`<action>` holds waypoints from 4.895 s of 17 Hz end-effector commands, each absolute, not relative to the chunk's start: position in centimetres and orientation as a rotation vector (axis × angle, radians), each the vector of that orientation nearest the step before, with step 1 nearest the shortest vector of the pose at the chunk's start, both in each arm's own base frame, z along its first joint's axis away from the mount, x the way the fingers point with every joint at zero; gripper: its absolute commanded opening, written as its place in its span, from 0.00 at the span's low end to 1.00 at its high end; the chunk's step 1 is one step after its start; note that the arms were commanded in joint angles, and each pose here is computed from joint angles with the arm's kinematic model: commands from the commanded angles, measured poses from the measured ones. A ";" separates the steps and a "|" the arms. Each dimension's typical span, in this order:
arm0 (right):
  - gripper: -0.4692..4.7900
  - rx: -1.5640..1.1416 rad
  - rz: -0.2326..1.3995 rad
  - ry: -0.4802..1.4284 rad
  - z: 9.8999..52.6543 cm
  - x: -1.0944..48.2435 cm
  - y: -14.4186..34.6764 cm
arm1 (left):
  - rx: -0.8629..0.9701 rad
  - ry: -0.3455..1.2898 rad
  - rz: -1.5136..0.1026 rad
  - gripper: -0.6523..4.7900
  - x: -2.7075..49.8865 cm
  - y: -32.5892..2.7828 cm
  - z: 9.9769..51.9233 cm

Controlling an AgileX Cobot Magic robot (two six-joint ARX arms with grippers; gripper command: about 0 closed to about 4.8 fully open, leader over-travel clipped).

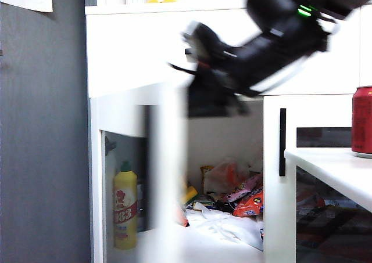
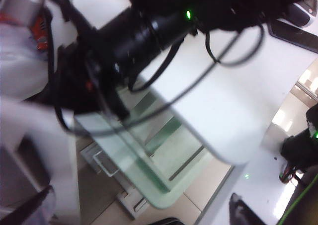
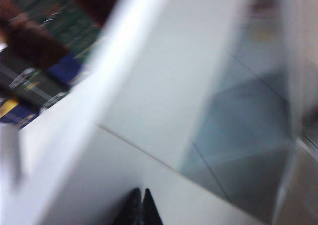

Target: Open the left door of the white cabinet, pick up a can of beverage from the table on the right, place it inside the cabinet, and finally close the cabinet door.

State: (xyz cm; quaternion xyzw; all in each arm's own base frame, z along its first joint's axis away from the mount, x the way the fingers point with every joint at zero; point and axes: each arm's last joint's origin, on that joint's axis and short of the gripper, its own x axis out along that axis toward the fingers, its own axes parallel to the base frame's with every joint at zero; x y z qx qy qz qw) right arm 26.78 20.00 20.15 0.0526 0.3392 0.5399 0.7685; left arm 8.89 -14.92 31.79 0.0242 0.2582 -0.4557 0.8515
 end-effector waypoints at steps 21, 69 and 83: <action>0.09 -0.090 0.213 -0.009 38.2 16.2 7.0 | 0.021 0.176 -0.871 1.00 8.4 -13.2 33.4; 1.00 0.005 -0.149 0.098 17.5 26.2 1.9 | -0.004 0.496 -0.765 1.00 24.9 -20.1 19.0; 0.73 0.003 -0.143 0.109 17.5 26.1 1.9 | -0.014 0.464 -0.765 1.00 24.8 -19.8 20.0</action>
